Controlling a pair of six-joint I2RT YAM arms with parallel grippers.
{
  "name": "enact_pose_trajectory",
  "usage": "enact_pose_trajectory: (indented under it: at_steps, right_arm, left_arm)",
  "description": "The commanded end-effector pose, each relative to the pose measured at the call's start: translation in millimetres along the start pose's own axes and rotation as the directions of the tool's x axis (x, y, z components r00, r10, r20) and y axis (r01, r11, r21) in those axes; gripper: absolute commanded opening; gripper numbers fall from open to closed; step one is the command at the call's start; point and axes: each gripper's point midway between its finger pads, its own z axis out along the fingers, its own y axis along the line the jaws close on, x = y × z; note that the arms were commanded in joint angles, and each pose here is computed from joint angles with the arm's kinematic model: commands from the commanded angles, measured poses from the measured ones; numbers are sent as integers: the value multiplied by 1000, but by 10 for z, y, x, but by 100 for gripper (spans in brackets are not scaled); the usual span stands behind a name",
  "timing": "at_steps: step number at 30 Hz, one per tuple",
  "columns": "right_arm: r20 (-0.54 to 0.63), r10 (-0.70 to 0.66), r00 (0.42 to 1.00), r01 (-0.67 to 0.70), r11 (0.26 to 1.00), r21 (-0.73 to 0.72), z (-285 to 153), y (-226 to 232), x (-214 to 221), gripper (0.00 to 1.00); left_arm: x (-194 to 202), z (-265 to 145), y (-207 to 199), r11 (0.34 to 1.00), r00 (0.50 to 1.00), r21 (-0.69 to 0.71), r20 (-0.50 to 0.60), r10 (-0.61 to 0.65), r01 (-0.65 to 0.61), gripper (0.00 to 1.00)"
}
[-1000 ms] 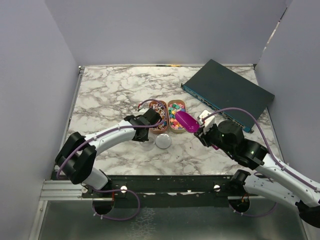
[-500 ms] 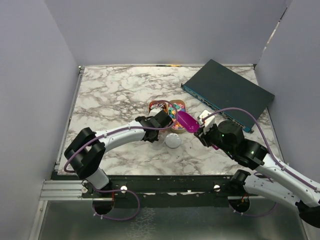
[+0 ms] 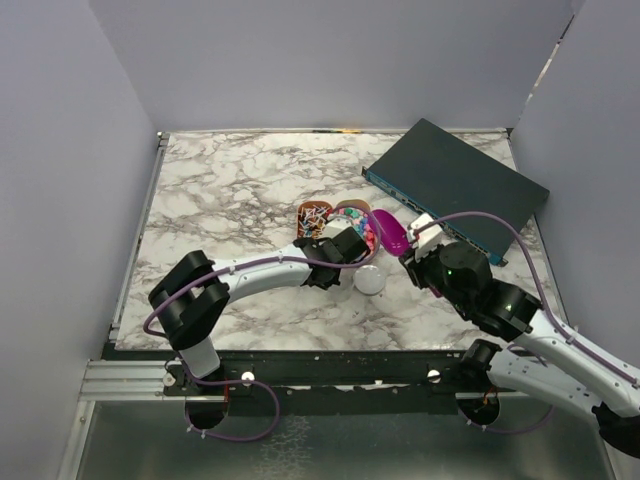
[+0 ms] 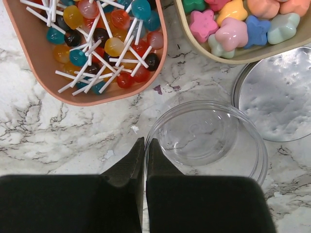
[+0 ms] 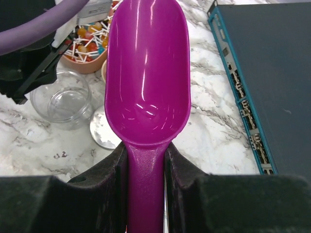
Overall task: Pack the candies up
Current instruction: Move the packing bottle to the center of the board.
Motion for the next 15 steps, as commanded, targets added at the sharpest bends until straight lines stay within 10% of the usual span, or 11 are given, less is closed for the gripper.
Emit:
enact_pose_trajectory:
  at_steps: [1,15]
  right_arm:
    - [-4,27,1000,-26,995,101,-36,-165,28,1]
    - [-43,37,998,-33,995,99,90,-117,14,1]
  left_arm:
    - [173,52,-105,999,998,33,-53,-14,16,0]
    - [-3,-192,-90,996,999,77,17,-39,38,29]
